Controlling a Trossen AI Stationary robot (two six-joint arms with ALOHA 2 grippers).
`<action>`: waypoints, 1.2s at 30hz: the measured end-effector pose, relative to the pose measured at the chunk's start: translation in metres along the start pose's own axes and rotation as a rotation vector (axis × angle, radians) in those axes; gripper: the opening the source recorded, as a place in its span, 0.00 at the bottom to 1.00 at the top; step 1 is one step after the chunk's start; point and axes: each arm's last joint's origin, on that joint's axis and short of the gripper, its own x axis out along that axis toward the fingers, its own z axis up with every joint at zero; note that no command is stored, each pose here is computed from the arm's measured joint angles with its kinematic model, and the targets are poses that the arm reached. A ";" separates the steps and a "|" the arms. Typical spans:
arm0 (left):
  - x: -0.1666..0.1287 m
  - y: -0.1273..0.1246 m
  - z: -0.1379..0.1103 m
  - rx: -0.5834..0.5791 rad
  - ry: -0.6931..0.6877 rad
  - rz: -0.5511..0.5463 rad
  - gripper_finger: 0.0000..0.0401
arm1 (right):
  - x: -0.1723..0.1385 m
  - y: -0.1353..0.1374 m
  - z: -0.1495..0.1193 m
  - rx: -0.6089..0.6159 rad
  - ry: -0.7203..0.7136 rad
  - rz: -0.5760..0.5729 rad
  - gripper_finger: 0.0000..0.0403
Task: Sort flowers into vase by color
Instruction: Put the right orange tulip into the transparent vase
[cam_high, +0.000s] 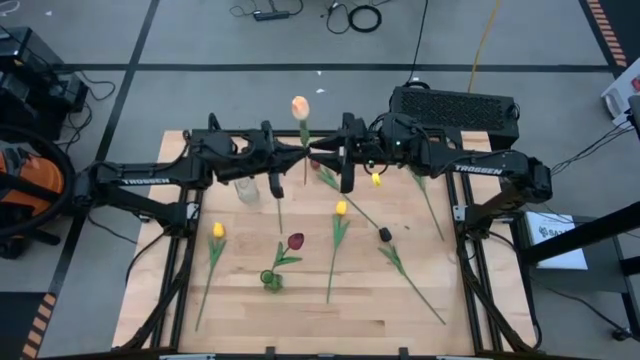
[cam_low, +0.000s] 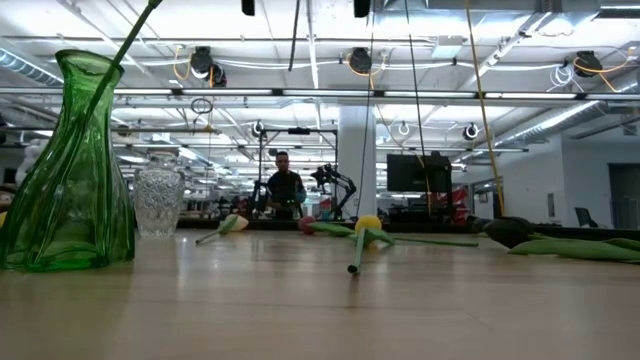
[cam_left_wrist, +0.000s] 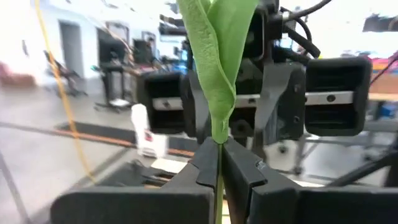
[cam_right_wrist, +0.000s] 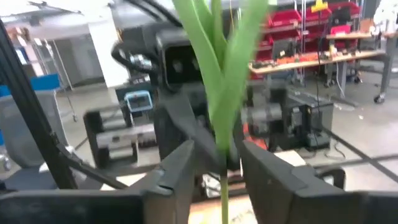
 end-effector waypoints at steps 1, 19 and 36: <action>-0.003 0.001 0.003 0.030 -0.009 0.017 0.03 | -0.004 -0.001 0.001 -0.011 0.018 -0.009 0.35; -0.127 0.029 0.046 0.121 -0.009 0.296 0.01 | -0.077 0.001 -0.001 0.019 0.348 -0.318 0.38; -0.169 0.034 -0.054 -0.019 -0.008 0.328 0.00 | -0.085 -0.009 -0.072 0.254 0.303 -0.350 0.30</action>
